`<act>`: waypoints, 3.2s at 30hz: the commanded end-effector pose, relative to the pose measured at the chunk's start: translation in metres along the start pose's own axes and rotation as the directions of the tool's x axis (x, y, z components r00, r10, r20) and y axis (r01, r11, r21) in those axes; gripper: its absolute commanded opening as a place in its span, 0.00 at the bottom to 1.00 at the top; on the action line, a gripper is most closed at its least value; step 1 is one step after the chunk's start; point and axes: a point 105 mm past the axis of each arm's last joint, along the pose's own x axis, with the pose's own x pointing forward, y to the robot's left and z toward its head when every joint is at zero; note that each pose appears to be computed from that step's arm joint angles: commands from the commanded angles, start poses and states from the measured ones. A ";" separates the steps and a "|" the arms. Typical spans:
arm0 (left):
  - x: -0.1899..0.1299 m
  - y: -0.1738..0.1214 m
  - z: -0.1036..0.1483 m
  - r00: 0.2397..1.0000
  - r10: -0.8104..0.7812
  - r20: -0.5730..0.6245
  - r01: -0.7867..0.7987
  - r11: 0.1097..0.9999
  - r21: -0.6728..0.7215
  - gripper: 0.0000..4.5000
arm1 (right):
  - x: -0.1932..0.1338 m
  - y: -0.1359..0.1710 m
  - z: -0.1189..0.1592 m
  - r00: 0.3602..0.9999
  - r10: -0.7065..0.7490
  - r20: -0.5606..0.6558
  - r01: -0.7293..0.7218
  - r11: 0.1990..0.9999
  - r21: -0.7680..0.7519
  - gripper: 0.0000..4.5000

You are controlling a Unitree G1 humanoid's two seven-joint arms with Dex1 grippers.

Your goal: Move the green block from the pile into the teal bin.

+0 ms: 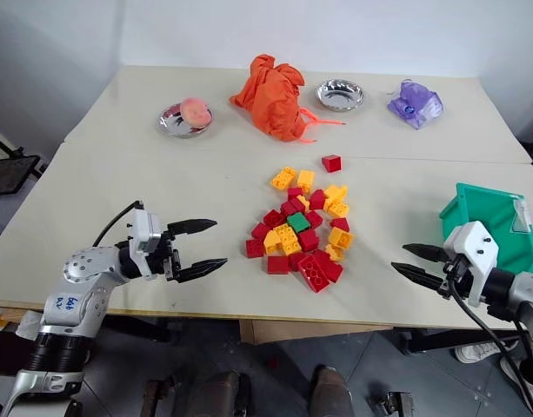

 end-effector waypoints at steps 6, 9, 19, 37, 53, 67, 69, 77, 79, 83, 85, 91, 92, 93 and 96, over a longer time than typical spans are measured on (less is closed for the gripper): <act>-0.006 0.006 0.003 1.000 0.026 0.001 -0.026 0.999 0.035 1.00 | 0.092 0.038 0.061 0.993 0.101 0.061 -0.105 0.992 0.064 0.90; -0.007 0.006 0.004 0.999 0.034 0.002 -0.034 0.999 0.035 1.00 | 0.124 0.041 0.068 0.996 0.084 -0.005 -0.082 0.986 0.145 0.90; -0.013 0.003 0.002 0.998 0.066 -0.002 -0.066 0.997 0.035 1.00 | 0.164 0.046 0.053 0.982 0.067 -0.176 -0.024 0.971 0.237 0.90; -0.007 -0.003 0.004 0.996 0.083 0.019 -0.083 0.996 0.041 1.00 | 0.187 0.033 0.056 0.978 -0.013 -0.210 0.071 0.961 0.268 0.36; 0.007 -0.004 0.015 0.998 0.033 0.062 -0.037 0.998 0.057 1.00 | 0.123 0.014 0.122 0.959 0.005 0.282 -0.024 0.998 0.063 0.32; 0.078 -0.027 0.038 0.957 -0.208 0.204 0.196 0.978 0.075 1.00 | -0.089 -0.116 0.029 0.663 -0.740 0.116 0.738 0.671 0.065 0.32; 0.082 -0.028 0.038 0.952 -0.227 0.206 0.216 0.973 0.077 1.00 | -0.088 -0.114 0.018 0.683 -0.725 0.086 0.720 0.689 0.084 0.32; 0.078 -0.019 0.032 0.960 -0.218 0.175 0.207 0.975 0.081 1.00 | -0.087 -0.116 0.007 0.698 -0.713 0.067 0.703 0.700 0.121 0.79; 0.072 -0.013 0.028 0.970 -0.192 0.152 0.181 0.980 0.078 1.00 | -0.090 -0.116 0.008 0.707 -0.704 0.069 0.697 0.710 0.097 0.94; 0.052 0.006 0.021 0.991 -0.086 0.100 0.077 0.993 0.088 1.00 | -0.079 -0.093 0.037 0.808 -0.544 0.227 0.552 0.833 0.035 1.00; 0.040 0.014 0.018 0.997 -0.020 0.075 0.013 0.995 0.096 1.00 | -0.066 -0.062 0.055 0.865 -0.356 0.354 0.387 0.922 -0.019 1.00; -0.004 0.028 0.003 0.984 0.181 -0.002 -0.179 0.975 0.133 1.00 | -0.021 0.024 0.027 0.968 0.098 0.231 -0.076 0.992 -0.104 1.00; -0.009 0.026 0.000 0.981 0.194 -0.017 -0.190 0.973 0.132 1.00 | -0.017 0.033 0.021 0.967 0.130 0.218 -0.110 0.989 -0.101 1.00; -0.015 0.024 -0.004 0.977 0.210 -0.031 -0.204 0.970 0.135 1.00 | -0.014 0.039 0.014 0.966 0.143 0.215 -0.127 0.988 -0.087 1.00; -0.036 0.019 -0.013 0.961 0.270 -0.067 -0.260 0.957 0.128 1.00 | -0.004 0.046 0.002 0.962 0.117 0.247 -0.110 0.993 -0.043 1.00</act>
